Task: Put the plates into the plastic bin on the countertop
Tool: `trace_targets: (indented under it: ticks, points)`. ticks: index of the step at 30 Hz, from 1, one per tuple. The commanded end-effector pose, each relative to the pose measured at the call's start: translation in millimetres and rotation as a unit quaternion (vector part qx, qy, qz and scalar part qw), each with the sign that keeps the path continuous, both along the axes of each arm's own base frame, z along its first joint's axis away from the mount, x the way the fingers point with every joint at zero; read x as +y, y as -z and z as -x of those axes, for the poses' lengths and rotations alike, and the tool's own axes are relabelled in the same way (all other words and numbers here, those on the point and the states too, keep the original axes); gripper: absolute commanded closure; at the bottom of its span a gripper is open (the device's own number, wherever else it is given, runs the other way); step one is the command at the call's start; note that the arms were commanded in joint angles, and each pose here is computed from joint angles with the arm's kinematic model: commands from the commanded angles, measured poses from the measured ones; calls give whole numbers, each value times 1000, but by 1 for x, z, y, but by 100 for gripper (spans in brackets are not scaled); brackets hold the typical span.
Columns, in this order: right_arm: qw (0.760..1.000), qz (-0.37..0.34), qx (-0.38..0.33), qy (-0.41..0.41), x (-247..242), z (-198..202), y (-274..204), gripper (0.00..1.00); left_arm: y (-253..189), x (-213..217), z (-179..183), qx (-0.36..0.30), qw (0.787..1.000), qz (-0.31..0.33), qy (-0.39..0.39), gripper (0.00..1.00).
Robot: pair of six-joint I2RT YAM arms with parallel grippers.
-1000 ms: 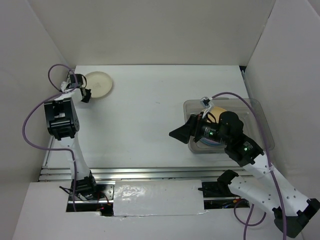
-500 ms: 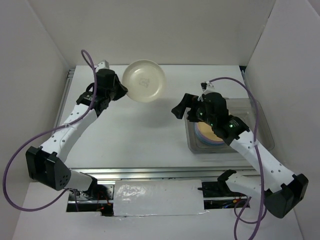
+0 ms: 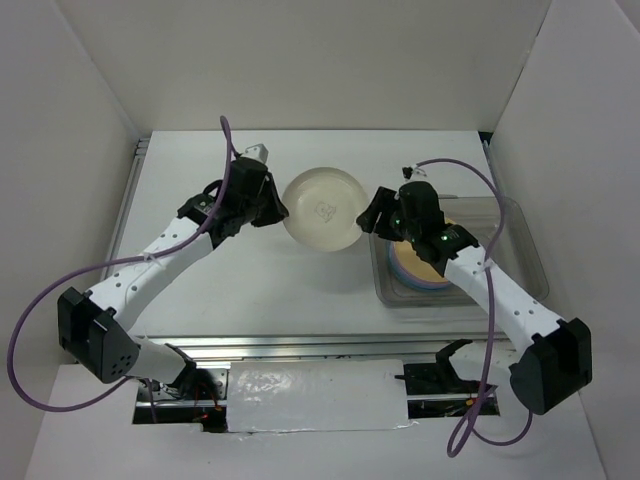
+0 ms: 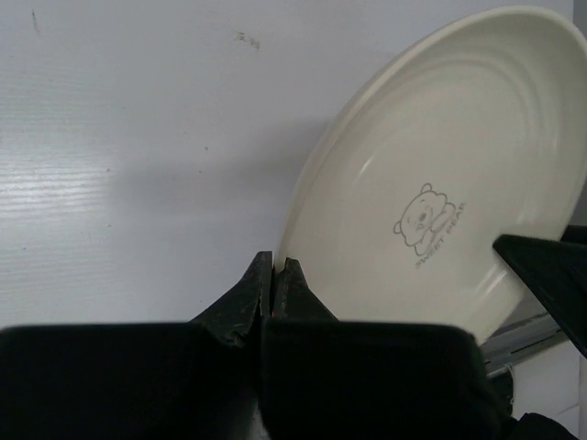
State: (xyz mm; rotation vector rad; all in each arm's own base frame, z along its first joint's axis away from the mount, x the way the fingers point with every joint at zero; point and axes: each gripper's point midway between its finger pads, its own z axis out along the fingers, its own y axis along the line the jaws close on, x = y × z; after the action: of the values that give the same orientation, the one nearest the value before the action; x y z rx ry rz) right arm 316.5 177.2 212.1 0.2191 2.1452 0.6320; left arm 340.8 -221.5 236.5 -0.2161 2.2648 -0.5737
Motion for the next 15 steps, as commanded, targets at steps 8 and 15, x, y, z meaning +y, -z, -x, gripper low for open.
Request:
trace_targets:
  ticks: [8, 15]
  points:
    - [997, -21, -18, 67, -13, -21, 3, 100, -28, -5, 16, -28, 999, 17, 22, 85]
    - [958, 0, 76, 277, -139, 17, 46, 100, -47, 62, 31, -54, 995, -41, -74, 1]
